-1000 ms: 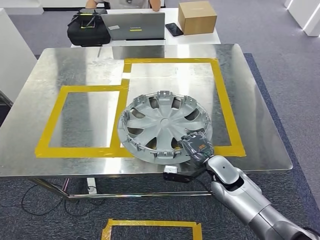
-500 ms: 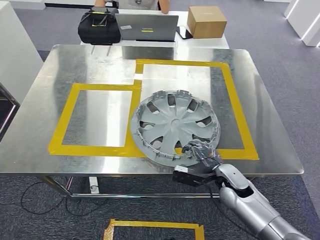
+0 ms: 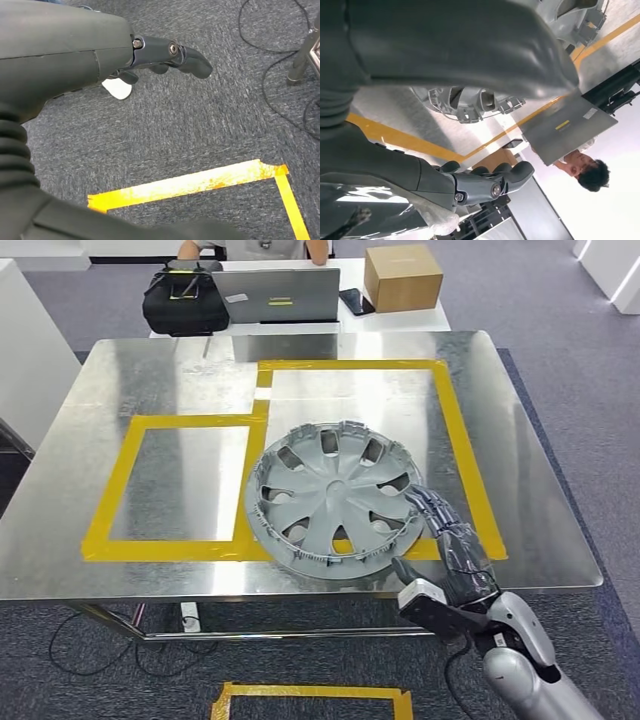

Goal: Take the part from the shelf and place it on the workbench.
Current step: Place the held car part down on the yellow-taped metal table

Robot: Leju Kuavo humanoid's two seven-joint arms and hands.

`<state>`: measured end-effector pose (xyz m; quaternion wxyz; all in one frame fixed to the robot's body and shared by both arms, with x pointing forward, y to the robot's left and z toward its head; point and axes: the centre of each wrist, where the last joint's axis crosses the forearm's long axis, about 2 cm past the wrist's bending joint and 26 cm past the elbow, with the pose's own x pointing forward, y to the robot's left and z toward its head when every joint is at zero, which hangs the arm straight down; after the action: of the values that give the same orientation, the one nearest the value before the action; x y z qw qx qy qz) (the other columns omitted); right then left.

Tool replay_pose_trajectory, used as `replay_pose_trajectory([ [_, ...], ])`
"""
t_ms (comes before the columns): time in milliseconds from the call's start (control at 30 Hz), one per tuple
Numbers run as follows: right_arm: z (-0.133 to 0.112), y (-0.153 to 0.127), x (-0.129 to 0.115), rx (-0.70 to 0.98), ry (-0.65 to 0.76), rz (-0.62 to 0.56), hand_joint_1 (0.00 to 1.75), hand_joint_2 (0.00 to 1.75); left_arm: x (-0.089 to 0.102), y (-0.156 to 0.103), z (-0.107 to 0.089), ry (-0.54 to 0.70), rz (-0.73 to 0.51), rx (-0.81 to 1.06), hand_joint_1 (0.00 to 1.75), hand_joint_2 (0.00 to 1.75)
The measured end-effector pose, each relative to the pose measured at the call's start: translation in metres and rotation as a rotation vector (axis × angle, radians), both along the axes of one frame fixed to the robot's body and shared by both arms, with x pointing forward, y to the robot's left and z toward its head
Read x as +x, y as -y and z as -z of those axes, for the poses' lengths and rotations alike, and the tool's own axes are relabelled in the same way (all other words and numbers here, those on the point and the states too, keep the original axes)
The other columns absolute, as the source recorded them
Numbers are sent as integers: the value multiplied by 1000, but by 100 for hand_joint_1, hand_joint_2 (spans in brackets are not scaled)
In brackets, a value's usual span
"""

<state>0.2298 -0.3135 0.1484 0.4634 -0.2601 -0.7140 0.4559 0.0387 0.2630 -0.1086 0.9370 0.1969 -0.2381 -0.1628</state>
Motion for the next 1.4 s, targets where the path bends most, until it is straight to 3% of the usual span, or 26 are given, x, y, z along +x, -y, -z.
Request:
replay_pose_trajectory([
  [233,-4,0,-4,29,25,5,0,0,2,0,0,2,-1,1,0,0],
  [467,-13,2,-17,226,135,31,0,0,0,2,0,-2,-19,0,0,0],
  [600,-14,0,-29,427,158,45,0,0,-2,4,0,-3,-39,-4,0,0],
  [767,-13,8,-53,867,112,106,0,0,-5,7,0,-52,-140,-58,0,0],
  [867,-7,15,-68,1015,98,149,0,0,-8,8,1,-61,-171,-70,0,0],
  [1400,3,30,-108,1146,133,344,0,0,-10,10,1,-35,-214,-119,0,0],
])
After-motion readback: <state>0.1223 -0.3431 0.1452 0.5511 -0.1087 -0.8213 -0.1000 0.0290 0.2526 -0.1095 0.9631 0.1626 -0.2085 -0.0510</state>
